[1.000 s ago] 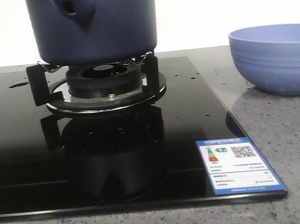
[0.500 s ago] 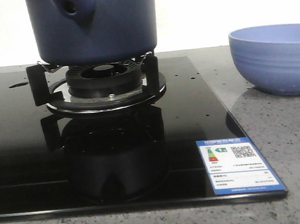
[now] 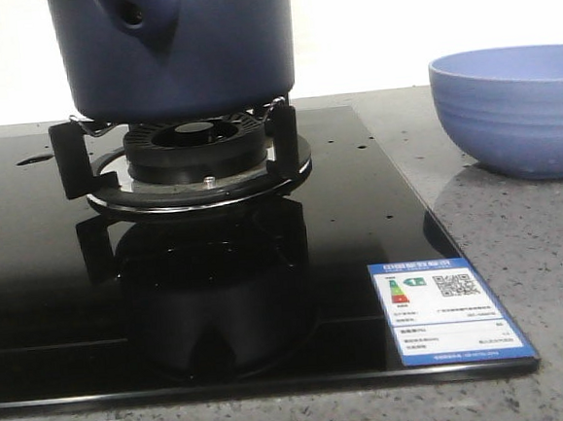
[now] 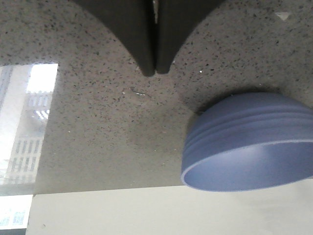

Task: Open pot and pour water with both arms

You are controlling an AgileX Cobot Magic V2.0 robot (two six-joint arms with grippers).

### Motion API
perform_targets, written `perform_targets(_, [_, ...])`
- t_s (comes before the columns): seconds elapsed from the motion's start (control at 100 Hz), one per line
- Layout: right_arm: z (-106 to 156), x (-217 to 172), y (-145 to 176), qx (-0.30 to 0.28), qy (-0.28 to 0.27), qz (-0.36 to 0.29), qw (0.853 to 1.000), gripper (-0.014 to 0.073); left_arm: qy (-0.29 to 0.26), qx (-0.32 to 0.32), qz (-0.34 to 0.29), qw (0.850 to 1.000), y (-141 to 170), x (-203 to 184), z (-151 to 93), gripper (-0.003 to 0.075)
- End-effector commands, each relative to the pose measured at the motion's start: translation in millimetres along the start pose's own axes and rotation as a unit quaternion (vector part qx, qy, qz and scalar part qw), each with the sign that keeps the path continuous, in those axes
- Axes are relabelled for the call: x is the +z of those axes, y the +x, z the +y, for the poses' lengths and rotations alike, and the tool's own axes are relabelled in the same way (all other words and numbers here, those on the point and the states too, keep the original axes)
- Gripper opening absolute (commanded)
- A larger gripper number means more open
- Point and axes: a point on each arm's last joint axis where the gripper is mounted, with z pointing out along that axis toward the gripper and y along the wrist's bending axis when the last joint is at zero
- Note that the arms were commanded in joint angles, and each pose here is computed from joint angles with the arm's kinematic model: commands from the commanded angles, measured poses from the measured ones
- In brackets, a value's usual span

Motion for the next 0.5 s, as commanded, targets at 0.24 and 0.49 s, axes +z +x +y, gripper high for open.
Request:
perform_targets(0.24, [0.7, -0.6, -6.5, 0.122, -0.014, -0.072, 0.990, -0.0062, 0.009, -0.070, -0.036, 0.997, 2.5, -0.9, 0.5, -0.0020])
perform_targets(0.49, [1.4, -0.7, -7.4, 0.257, -0.028, -0.073, 0.963, -0.0062, 0.017, -0.228, -0.036, 0.973, 1.5, -1.0, 0.1, -0.0020])
